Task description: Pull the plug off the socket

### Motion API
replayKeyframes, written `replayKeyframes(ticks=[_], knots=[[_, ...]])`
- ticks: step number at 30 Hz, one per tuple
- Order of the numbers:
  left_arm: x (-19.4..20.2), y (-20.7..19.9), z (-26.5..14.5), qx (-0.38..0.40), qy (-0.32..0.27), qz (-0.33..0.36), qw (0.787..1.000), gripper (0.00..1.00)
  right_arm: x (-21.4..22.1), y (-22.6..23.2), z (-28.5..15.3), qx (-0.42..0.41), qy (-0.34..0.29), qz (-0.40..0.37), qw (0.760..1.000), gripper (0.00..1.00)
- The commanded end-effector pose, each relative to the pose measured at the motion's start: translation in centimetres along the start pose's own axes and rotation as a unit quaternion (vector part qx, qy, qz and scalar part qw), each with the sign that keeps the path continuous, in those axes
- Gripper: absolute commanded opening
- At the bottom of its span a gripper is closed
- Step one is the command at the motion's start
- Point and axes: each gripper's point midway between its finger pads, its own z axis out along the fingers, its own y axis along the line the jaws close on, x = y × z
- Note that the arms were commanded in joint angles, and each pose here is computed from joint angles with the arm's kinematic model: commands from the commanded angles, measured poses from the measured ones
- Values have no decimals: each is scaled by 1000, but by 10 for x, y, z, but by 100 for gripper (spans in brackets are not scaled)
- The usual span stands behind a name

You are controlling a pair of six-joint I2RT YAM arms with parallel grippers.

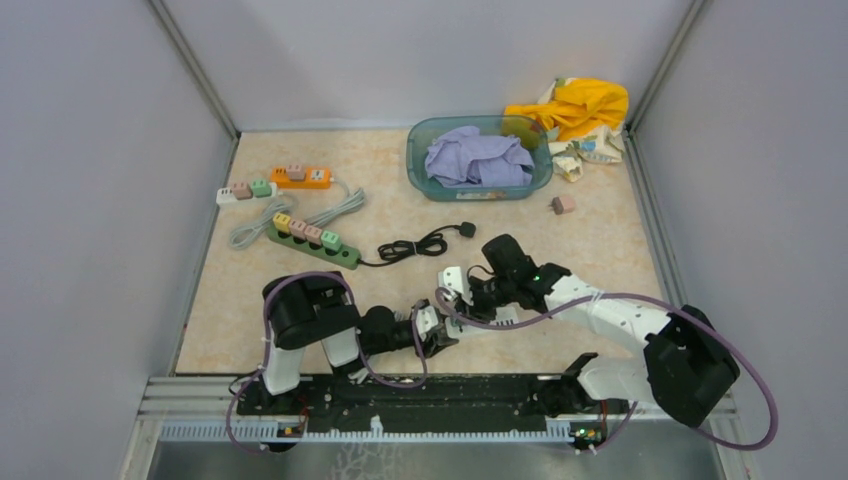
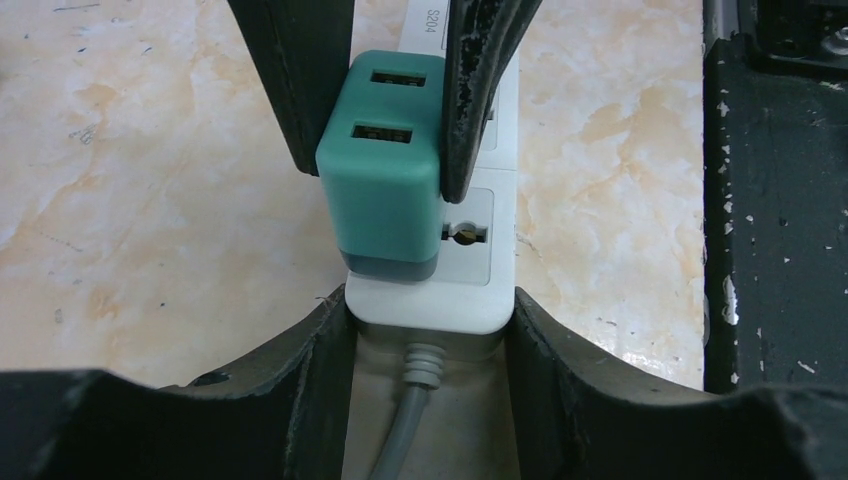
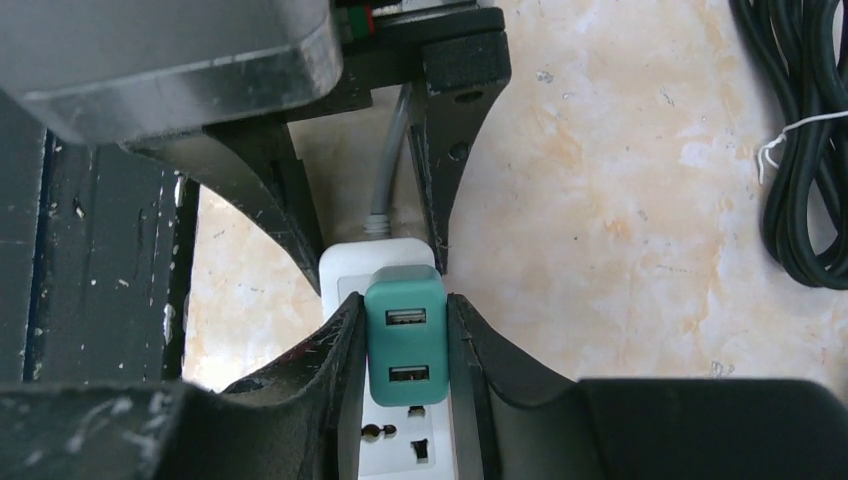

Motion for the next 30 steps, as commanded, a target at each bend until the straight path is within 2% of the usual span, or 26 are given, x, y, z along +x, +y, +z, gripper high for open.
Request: replayKeyframes(ticks=[1,3,6,13,19,22,25,30], knots=[[-34,0,-5,-1,-85,-7,996,0,-4,12,-14,-31,-32,-48,998,0],[-34,1,-5,0,-86,-9,996,0,-4,35,-15,-86,-47,-59,993,0],[-36,1,-3,2,-89,-11,996,0,-10,43,-7,-105,-50,-58,992,0],[-34,0,-3,5,-86,-21,996,0,-36,13,7,-38,-51,-5,998,0],[-32,0,-7,2,-82,-24,996,0,-16,-10,-12,11,-28,-17,999,0],[-31,-1,-9,2,-81,-27,996,0,-9,9,-23,-34,-20,-57,998,0],[-31,-2,-9,5,-80,-32,996,0,-15,30,-25,-85,-48,-70,993,0],[-30,-3,-7,6,-79,-35,996,0,-28,20,-15,-68,-60,-35,995,0]])
